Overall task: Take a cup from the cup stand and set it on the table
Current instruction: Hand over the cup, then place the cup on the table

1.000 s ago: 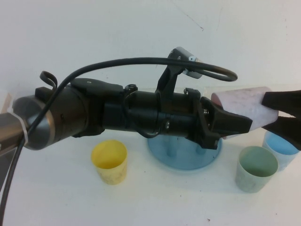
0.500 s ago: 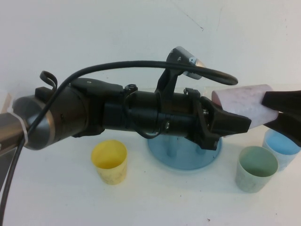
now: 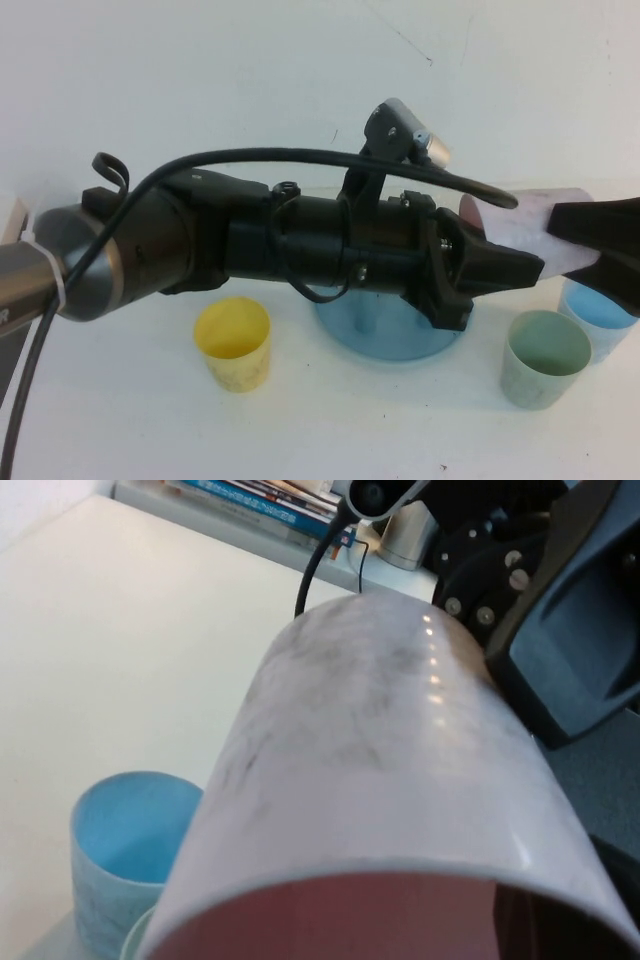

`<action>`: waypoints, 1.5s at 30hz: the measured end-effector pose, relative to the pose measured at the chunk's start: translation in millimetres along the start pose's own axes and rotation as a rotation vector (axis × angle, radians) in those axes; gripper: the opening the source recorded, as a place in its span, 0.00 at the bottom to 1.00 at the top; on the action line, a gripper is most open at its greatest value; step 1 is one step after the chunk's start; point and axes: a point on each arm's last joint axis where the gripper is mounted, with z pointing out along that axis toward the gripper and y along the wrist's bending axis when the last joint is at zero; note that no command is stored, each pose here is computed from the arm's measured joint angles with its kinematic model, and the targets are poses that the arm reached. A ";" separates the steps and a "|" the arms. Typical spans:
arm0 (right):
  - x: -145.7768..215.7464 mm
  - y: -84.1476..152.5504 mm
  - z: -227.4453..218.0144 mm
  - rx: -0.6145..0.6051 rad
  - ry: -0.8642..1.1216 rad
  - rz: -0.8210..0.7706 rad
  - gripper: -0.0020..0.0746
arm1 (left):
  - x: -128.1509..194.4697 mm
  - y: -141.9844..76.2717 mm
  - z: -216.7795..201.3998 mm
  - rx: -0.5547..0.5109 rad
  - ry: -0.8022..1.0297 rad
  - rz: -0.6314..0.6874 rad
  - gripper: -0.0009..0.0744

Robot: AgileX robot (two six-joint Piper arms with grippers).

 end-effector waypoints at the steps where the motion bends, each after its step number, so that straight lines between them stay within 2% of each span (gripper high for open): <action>1: 0.0 0.0 0.0 0.000 0.000 -0.008 0.89 | -0.4 1.1 -1.6 0.001 -0.003 0.002 0.03; 8: -1.5 -1.2 -2.4 0.007 -0.009 -0.058 0.89 | -9.5 15.9 -32.5 -0.067 -0.014 -0.028 0.03; 12: -3.5 -2.6 -5.4 0.014 -0.023 -0.077 0.89 | -15.4 9.6 -54.9 -0.123 0.069 0.024 0.03; 17: -3.2 -3.0 -5.6 0.017 -0.018 -0.111 0.89 | -17.0 -12.3 -79.4 -0.280 0.327 0.076 0.03; 19: -3.2 -3.0 -5.6 0.017 -0.018 -0.122 0.89 | -15.6 -20.7 -84.3 -0.341 0.456 0.040 0.03; 24: -3.2 -3.0 -5.6 0.018 -0.018 -0.139 0.89 | -8.9 -39.2 -91.8 -0.542 0.880 0.007 0.03; 26: -3.1 -3.0 -5.6 0.018 -0.016 -0.142 0.89 | -8.9 -42.4 -91.5 -0.637 0.974 0.000 0.03; 30: -1.9 -3.5 -5.6 0.023 -0.003 -0.149 0.89 | -10.7 -41.5 -93.4 -0.791 1.002 -0.033 0.03; 34: 2.0 -5.2 -5.8 0.038 0.042 -0.165 0.89 | -9.6 -39.6 -92.1 -0.815 0.998 -0.074 0.03; 39: 4.3 -6.2 -5.9 0.047 0.068 -0.175 0.89 | 1.6 -39.7 -71.0 -0.680 1.007 -0.137 0.03; 45: 4.6 -6.4 -6.0 0.048 0.071 -0.176 0.89 | 26.0 -35.1 -36.0 -0.597 1.127 -0.094 0.03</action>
